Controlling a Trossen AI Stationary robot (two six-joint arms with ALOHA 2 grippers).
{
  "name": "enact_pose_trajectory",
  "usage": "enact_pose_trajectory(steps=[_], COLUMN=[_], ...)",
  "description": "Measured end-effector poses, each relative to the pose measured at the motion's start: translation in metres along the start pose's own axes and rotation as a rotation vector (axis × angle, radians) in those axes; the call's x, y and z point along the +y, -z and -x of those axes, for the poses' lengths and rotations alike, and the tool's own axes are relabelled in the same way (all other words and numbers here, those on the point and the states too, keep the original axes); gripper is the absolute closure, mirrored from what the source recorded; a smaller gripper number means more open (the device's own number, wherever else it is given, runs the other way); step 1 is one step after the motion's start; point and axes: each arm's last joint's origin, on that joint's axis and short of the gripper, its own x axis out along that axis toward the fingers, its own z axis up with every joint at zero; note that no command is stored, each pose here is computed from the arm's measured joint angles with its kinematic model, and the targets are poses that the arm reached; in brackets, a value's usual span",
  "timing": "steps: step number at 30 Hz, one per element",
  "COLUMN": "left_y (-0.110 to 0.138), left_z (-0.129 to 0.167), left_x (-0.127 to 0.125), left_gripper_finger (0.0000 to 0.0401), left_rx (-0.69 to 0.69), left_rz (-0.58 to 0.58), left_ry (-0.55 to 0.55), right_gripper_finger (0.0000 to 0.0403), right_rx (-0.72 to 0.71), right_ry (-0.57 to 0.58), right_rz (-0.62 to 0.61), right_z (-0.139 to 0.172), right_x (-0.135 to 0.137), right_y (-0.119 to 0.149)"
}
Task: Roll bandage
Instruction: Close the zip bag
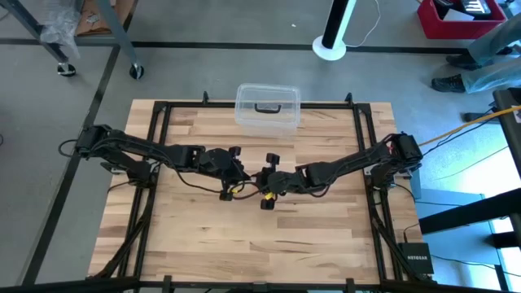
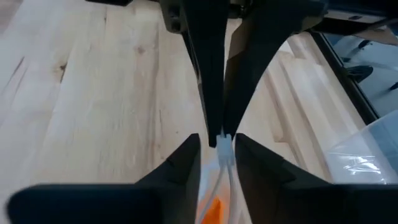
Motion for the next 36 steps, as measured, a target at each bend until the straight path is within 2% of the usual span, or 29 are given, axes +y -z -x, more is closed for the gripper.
enact_pose_trajectory(steps=[8,11,18,24,28,31,36], left_y=[0.0,0.0,0.0,0.0,0.0,0.0,0.0], left_z=[0.0,0.0,0.0,0.0,0.0,0.0,0.0], left_x=[0.0,0.0,0.0,0.0,0.0,0.0,0.0], left_gripper_finger=[0.0401,0.0401,0.0401,0.0401,0.0401,0.0401,0.0401], left_rx=[0.004,0.002,0.0,0.001,0.0,-0.002,0.0], left_rz=[0.0,0.0,0.0,0.0,0.0,0.001,0.001], left_ry=[0.0,0.0,0.001,0.001,0.001,0.0,-0.002], right_gripper_finger=[0.0383,0.0383,0.0344,0.038,0.0397,0.0377,0.0292], right_rx=[0.005,0.016,0.041,0.109,0.101,0.087,0.039], right_ry=[0.011,0.011,0.029,0.037,0.036,0.051,0.045], right_rz=[0.025,0.03,0.061,0.111,0.086,0.051,0.019], right_z=[0.0,0.0,0.005,0.011,0.012,0.015,0.024], right_x=[0.0,0.0,0.008,0.015,0.014,0.012,0.008], right_y=[0.0,0.002,0.004,0.006,0.005,0.002,-0.007])
